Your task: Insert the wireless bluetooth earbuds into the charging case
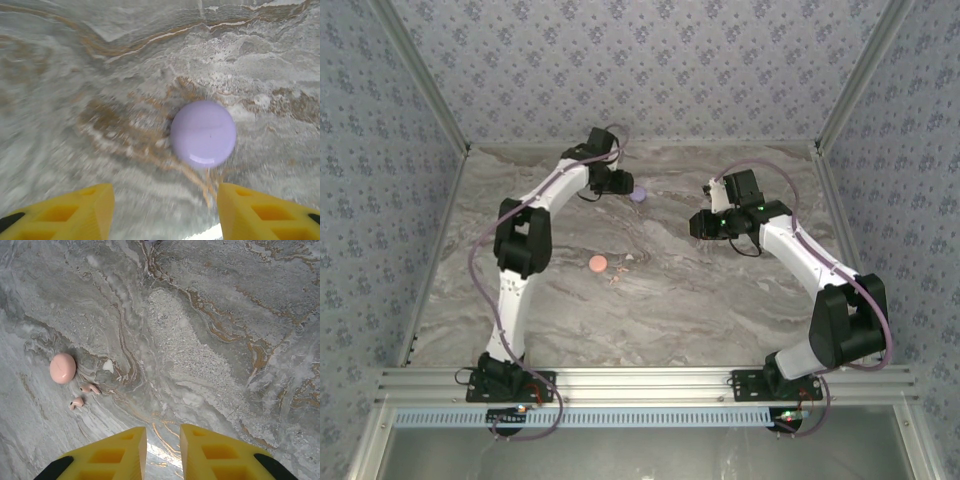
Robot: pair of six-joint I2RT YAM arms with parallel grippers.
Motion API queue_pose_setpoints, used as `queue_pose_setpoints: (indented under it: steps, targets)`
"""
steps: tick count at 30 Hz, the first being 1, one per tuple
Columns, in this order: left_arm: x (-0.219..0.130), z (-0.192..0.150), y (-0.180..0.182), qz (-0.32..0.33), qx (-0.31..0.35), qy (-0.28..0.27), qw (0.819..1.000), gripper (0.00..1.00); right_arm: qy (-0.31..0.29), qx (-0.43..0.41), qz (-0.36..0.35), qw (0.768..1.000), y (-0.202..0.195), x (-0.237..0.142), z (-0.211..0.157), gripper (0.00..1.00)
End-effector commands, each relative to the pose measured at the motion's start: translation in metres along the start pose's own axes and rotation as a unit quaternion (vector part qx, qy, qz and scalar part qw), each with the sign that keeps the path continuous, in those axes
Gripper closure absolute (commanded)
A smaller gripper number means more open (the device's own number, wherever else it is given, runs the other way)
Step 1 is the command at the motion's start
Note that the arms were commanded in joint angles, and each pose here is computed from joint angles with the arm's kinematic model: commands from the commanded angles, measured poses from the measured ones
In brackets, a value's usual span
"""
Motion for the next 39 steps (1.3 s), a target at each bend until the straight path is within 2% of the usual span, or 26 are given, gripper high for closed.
queue_pose_setpoints:
  steps: [1, 8, 10, 13, 19, 27, 39]
  targets:
    - [-0.064, 0.012, 0.002, 0.041, 0.015, -0.055, 0.998, 0.44, -0.001, -0.003, -0.015, 1.0, -0.006, -0.006, -0.003, 0.74]
    - [-0.092, -0.047, 0.009, 0.069, -0.005, -0.011, 0.998, 0.4, -0.004, -0.003, -0.026, 1.0, -0.009, -0.007, -0.002, 0.73]
    - [-0.096, -0.067, 0.009, 0.072, -0.009, 0.005, 0.997, 0.36, -0.005, -0.003, -0.028, 1.0, -0.01, -0.008, -0.001, 0.72]
    - [-0.101, -0.098, 0.006, 0.088, -0.001, 0.04, 0.995, 0.33, -0.003, -0.004, -0.031, 1.0, -0.012, -0.008, -0.002, 0.71]
    - [-0.103, -0.135, -0.002, 0.117, 0.02, 0.082, 0.99, 0.27, -0.001, -0.002, -0.034, 0.999, -0.014, -0.009, -0.002, 0.7]
    - [-0.091, -0.166, -0.01, 0.119, 0.046, 0.139, 0.982, 0.2, 0.001, -0.003, -0.036, 0.999, -0.014, -0.01, -0.004, 0.68]
    - [-0.066, -0.187, -0.016, 0.089, 0.067, 0.203, 0.973, 0.21, 0.002, 0.0, -0.042, 0.999, -0.017, -0.01, -0.006, 0.67]
Point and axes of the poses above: each hand's point on the last joint's axis, 136 mm out from that joint toward the fingers, its own x axis out along the fingers, its own y axis along the line the jaws close on, z = x × y, the point moved 3 cm from there along -x, back along the fingers, and after that the axes turned 8 degrees about x, right-handed, at the moved point
